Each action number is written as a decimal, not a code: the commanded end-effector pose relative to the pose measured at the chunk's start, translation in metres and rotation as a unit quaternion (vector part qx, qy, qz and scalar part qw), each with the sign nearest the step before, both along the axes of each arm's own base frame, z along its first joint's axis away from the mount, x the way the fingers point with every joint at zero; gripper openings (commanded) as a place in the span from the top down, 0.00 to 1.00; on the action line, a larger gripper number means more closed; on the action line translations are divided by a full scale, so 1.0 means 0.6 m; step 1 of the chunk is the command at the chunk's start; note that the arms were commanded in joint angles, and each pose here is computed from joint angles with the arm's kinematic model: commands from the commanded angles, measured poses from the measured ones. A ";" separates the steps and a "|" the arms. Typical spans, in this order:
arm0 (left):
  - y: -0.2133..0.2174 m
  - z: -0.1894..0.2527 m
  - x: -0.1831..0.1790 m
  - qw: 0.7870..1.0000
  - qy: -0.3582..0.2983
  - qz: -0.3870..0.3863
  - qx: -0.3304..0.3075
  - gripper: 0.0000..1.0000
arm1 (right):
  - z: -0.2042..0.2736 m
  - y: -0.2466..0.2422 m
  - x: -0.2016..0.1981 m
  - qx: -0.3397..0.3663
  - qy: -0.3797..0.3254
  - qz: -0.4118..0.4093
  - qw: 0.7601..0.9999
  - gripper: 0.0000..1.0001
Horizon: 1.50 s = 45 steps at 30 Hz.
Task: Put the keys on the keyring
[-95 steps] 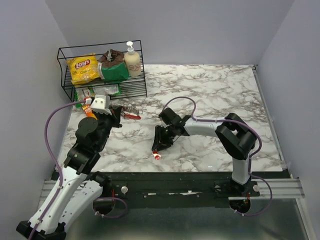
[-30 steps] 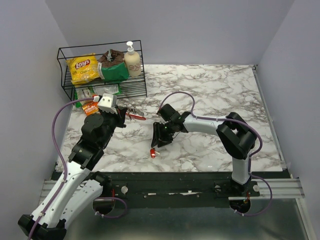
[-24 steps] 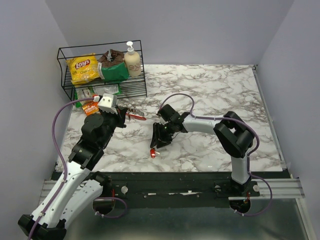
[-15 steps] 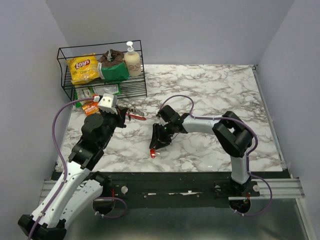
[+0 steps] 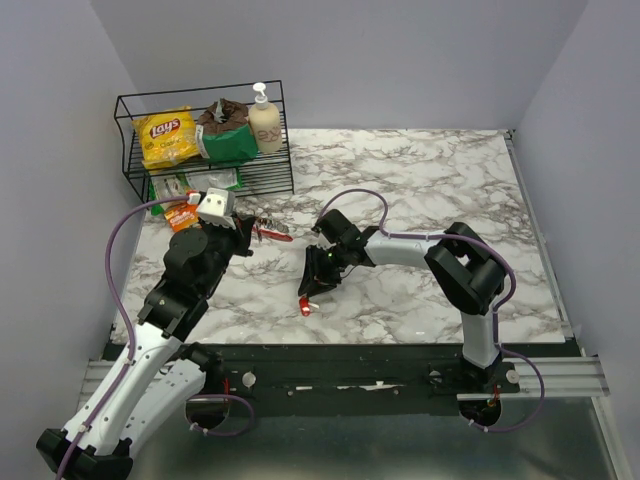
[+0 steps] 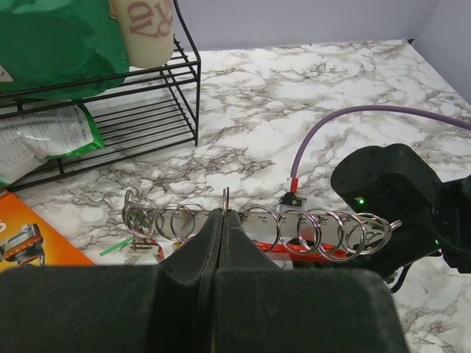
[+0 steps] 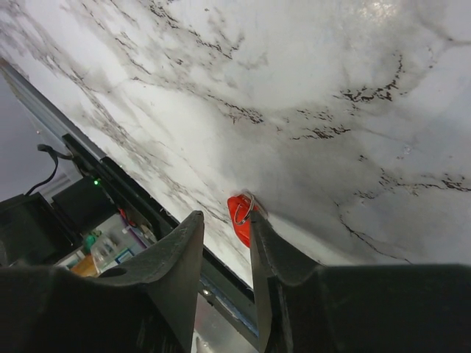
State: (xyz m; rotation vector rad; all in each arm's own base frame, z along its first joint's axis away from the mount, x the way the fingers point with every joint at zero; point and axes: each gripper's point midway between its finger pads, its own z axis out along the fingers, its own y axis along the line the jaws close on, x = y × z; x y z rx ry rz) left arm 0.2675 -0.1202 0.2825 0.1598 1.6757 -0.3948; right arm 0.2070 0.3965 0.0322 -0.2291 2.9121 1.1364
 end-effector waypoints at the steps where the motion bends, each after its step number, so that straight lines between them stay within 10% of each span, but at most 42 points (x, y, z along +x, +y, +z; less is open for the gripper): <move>1: -0.003 0.025 0.000 0.999 -0.032 -0.009 -0.009 1.00 | -0.014 -0.001 0.003 -0.006 0.003 -0.003 1.000 0.62; 17: -0.008 0.028 -0.004 0.999 -0.038 -0.019 -0.011 1.00 | -0.029 -0.008 0.004 -0.026 0.006 0.000 1.000 0.70; 25: -0.008 0.025 -0.002 0.999 -0.035 -0.018 -0.008 1.00 | -0.025 -0.006 0.011 -0.023 -0.010 0.008 1.000 0.92; 45: -0.072 -0.013 0.019 0.994 -0.003 -0.100 0.054 1.00 | 0.158 -0.176 0.132 -0.024 -0.340 0.019 0.940 0.99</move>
